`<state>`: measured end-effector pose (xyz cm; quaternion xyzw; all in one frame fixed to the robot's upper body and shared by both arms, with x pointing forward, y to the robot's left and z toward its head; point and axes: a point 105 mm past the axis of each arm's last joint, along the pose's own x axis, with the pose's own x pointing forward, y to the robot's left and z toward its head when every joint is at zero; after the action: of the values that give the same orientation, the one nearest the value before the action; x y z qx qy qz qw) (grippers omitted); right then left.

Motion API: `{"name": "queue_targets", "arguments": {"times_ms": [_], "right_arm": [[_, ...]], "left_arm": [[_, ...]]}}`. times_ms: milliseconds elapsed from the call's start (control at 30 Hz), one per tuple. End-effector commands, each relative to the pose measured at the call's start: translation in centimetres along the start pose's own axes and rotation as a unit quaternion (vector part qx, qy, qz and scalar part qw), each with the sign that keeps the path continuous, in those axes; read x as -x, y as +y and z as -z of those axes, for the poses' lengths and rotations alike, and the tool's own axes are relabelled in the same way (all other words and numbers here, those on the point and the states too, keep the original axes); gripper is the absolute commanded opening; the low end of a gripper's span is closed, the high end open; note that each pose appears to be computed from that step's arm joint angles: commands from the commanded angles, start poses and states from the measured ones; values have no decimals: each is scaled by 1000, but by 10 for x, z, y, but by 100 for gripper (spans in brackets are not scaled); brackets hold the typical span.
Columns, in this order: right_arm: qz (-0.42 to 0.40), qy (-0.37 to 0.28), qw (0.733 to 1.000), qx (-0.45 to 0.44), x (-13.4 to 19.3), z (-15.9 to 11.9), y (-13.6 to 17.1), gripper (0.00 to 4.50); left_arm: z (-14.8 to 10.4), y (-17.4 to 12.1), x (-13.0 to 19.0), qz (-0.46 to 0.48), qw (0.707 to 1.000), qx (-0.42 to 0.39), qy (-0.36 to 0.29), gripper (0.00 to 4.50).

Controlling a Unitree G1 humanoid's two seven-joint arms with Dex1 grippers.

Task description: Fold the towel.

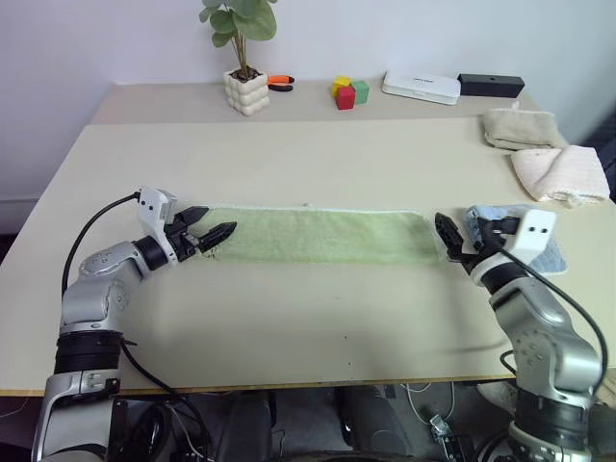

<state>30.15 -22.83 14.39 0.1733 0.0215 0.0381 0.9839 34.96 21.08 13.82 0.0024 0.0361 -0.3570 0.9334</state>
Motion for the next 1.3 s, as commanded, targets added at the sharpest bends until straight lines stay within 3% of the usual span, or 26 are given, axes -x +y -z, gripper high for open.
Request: {"name": "queue_targets", "arguments": {"times_ms": [33,300,533,667,833,933,1167,1300], "right_arm": [[22,20,997,-69,22,5,9,450],[65,83,977,-186,40,47,14,450],[62,107,974,-191,26,61,29,450],[67,102,951,-283,12,69,34,450],[94,91,949,-286,-4,68,25,450],[105,85,949,-284,-14,68,17,364],[115,66,951,-281,-25,57,9,4],[110,52,979,-161,-20,40,0,4]], "left_arm": [[-43,-14,1,56,990,-118,-60,447],[-61,-28,-1,143,981,-120,-54,447],[-56,-31,0,145,982,-110,-44,447],[-56,-39,1,143,983,-110,-45,447],[-55,-40,4,136,984,-110,-42,447],[-56,-39,5,128,985,-109,-42,450],[-53,-37,3,122,986,-107,-40,450],[-52,-36,1,119,987,-102,-43,450]]}}
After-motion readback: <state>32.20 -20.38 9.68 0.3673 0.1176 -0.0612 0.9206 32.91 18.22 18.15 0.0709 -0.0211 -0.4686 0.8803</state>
